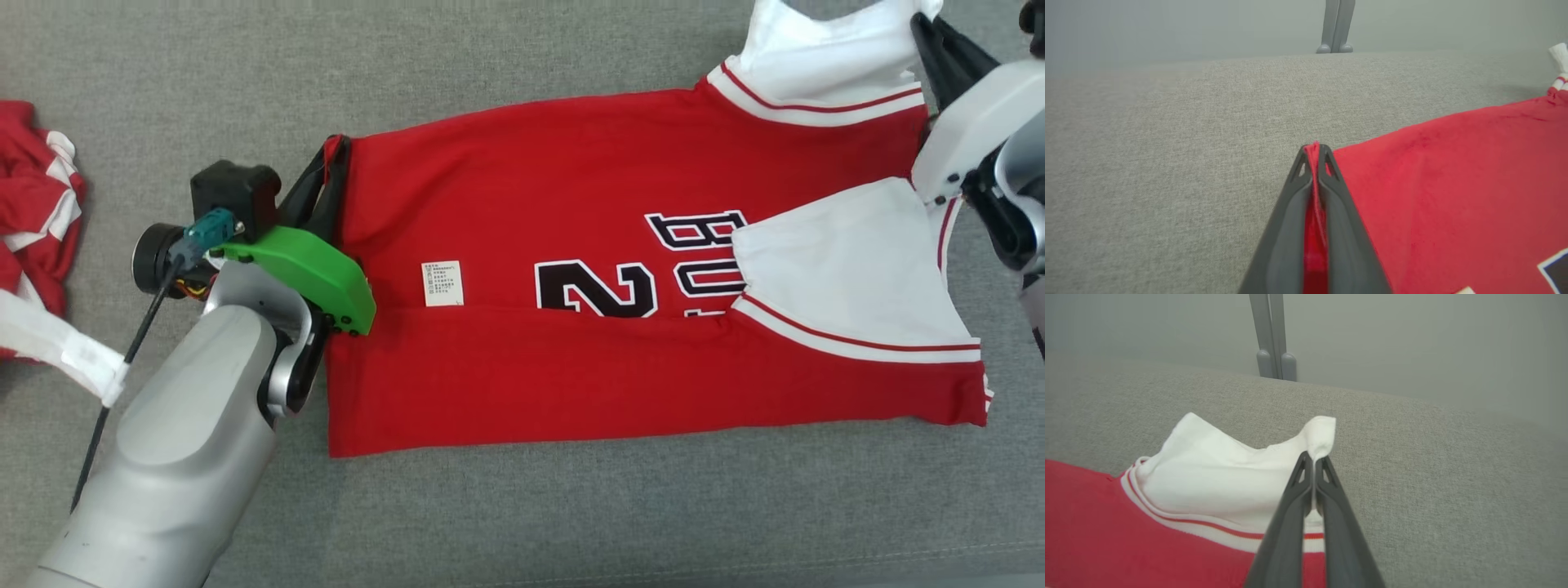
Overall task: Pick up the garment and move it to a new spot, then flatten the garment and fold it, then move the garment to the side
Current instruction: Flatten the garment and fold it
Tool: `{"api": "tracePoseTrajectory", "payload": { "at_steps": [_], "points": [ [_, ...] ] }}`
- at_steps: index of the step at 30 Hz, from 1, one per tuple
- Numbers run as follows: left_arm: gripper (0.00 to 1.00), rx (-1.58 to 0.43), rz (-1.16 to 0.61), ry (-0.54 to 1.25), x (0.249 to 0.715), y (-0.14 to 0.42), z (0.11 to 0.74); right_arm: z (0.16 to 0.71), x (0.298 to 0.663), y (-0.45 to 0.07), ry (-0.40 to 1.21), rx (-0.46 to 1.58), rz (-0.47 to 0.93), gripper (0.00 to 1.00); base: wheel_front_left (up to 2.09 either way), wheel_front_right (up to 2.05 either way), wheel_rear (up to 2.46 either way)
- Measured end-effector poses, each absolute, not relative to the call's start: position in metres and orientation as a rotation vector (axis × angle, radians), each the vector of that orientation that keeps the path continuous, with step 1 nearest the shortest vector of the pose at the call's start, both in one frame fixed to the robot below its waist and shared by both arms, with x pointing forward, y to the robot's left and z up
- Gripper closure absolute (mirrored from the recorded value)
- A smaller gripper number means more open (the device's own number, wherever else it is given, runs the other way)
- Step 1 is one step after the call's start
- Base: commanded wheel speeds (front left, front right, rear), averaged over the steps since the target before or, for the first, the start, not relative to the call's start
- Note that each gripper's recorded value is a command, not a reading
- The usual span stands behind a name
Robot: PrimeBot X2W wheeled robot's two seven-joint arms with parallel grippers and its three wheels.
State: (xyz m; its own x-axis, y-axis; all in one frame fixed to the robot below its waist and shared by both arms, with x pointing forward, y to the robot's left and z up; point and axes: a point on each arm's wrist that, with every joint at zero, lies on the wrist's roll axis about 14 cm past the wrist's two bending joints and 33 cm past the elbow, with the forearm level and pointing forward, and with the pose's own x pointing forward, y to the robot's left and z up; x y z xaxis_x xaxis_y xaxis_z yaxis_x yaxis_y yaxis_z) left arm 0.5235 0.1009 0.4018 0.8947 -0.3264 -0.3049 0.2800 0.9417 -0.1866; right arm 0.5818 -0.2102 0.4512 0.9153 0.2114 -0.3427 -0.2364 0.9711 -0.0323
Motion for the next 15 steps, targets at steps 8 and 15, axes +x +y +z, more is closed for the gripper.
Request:
{"api": "tracePoseTrajectory", "payload": {
  "at_steps": [8, 15],
  "points": [
    [1.00, -0.079, -0.368, 0.168, 0.518, 0.099, 0.435, 0.453, 0.526, -0.213, 0.331, -0.022, 0.225, 1.00, 0.00, 0.00, 0.00],
    [1.00, -0.005, -0.445, 0.075, 0.505, 0.085, 0.456, 0.446, 0.479, -0.216, 0.377, -0.006, 0.212, 1.00, 0.00, 0.00, 0.00]
  ]
}}
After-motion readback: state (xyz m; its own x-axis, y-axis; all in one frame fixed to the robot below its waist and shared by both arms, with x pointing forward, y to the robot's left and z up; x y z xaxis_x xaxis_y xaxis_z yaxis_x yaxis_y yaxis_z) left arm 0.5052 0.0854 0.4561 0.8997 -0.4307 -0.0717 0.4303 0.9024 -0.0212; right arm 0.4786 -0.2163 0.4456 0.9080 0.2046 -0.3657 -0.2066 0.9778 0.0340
